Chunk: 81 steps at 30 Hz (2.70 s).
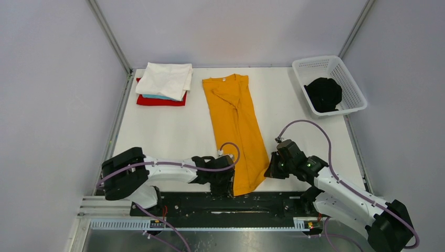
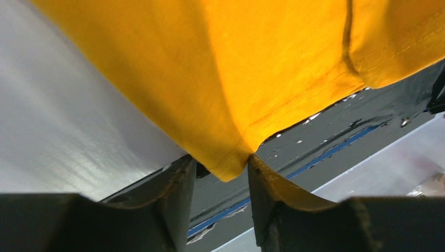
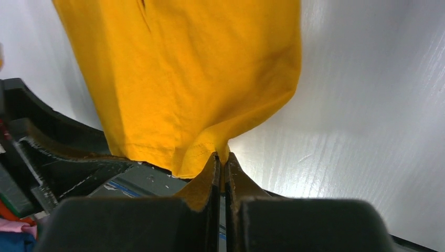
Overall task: Fold and stack the t-shirts
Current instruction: Grab the bottom of the folded rectangular tshirt with both arms, then fold the folded rectangular tshirt in 1/3 of the way, then grab one side of the 2/3 rectangular tshirt with both arms
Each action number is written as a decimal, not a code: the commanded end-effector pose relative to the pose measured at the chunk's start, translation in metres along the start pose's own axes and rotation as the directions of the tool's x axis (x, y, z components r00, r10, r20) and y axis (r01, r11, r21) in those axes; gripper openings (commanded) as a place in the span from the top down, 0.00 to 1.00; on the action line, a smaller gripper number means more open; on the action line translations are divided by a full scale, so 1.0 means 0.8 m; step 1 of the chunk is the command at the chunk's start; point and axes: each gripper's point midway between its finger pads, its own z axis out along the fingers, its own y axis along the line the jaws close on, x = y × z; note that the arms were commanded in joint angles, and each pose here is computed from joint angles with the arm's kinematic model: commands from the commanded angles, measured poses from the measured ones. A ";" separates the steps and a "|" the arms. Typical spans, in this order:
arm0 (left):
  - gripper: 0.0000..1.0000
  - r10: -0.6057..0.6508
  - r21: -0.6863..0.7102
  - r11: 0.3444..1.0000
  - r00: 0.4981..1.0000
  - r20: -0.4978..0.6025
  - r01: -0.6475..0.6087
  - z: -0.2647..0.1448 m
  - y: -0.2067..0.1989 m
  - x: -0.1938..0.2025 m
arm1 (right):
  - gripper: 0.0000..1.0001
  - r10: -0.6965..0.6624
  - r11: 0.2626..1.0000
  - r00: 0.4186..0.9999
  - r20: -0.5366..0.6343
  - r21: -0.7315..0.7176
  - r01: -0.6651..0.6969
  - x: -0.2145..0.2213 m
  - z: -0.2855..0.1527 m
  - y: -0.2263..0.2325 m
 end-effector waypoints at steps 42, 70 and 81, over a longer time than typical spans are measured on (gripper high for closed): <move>0.96 -0.230 0.074 0.971 0.811 0.538 0.226 -0.124 0.086 -0.407 | 1.00 0.060 0.996 0.903 0.426 -0.079 -0.028 -0.392 0.051 0.121; 0.05 -0.251 0.061 0.966 0.861 0.442 0.251 -0.084 0.091 -0.276 | 0.07 0.079 0.984 0.963 0.257 0.135 -0.117 -0.244 0.065 -0.003; 0.49 -0.261 0.021 0.962 0.898 0.353 0.272 -0.033 0.090 -0.259 | 0.47 0.131 0.983 0.981 0.144 0.110 -0.147 -0.211 0.094 -0.006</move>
